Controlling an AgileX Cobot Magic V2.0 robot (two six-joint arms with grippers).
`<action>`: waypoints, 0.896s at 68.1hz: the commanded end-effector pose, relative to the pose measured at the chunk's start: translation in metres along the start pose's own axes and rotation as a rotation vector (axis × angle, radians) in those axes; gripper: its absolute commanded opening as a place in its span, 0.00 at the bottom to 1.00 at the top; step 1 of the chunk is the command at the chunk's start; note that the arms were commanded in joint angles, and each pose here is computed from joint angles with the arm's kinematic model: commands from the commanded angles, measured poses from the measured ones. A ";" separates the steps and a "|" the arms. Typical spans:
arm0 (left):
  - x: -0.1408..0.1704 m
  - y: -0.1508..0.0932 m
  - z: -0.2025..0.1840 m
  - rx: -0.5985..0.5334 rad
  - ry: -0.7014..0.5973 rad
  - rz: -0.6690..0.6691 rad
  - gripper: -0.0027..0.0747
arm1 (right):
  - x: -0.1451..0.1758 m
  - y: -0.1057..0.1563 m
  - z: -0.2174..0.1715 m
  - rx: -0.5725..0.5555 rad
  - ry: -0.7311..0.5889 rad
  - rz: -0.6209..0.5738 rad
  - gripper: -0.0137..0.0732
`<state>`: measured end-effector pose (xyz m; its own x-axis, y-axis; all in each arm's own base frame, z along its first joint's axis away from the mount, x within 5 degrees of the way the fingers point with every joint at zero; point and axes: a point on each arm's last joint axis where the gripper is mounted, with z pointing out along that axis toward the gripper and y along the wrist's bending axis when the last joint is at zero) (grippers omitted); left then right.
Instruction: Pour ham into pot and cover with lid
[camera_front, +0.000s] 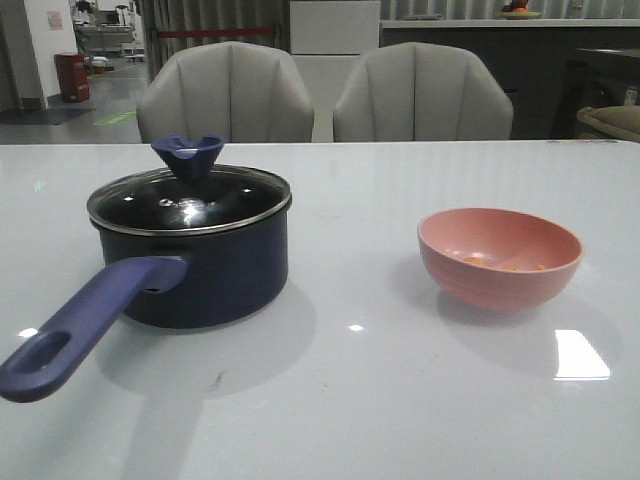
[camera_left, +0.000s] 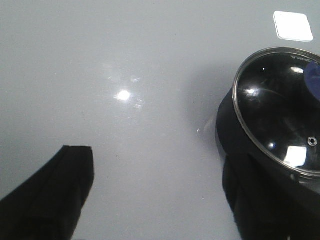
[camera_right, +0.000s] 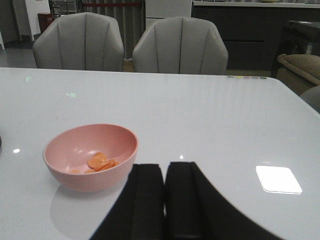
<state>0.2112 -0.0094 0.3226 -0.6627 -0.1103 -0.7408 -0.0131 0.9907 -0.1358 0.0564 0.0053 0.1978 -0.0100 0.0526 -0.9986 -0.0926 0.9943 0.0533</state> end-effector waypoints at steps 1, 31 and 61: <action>-0.033 -0.013 -0.004 0.041 -0.057 0.031 0.79 | -0.011 0.000 -0.002 0.001 -0.110 -0.019 0.34; -0.085 -0.126 0.063 0.274 0.030 0.197 0.81 | -0.011 0.000 -0.002 0.001 -0.110 -0.019 0.34; -0.096 -0.171 0.116 0.129 0.232 0.251 0.81 | -0.011 0.000 -0.002 0.001 -0.110 -0.019 0.34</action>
<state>0.3664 -0.1722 0.3132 -0.8258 0.1934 -0.5297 0.2719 0.9595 -0.0735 0.0564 0.0053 0.1978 -0.0100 0.0526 -0.9986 -0.0926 0.9943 0.0533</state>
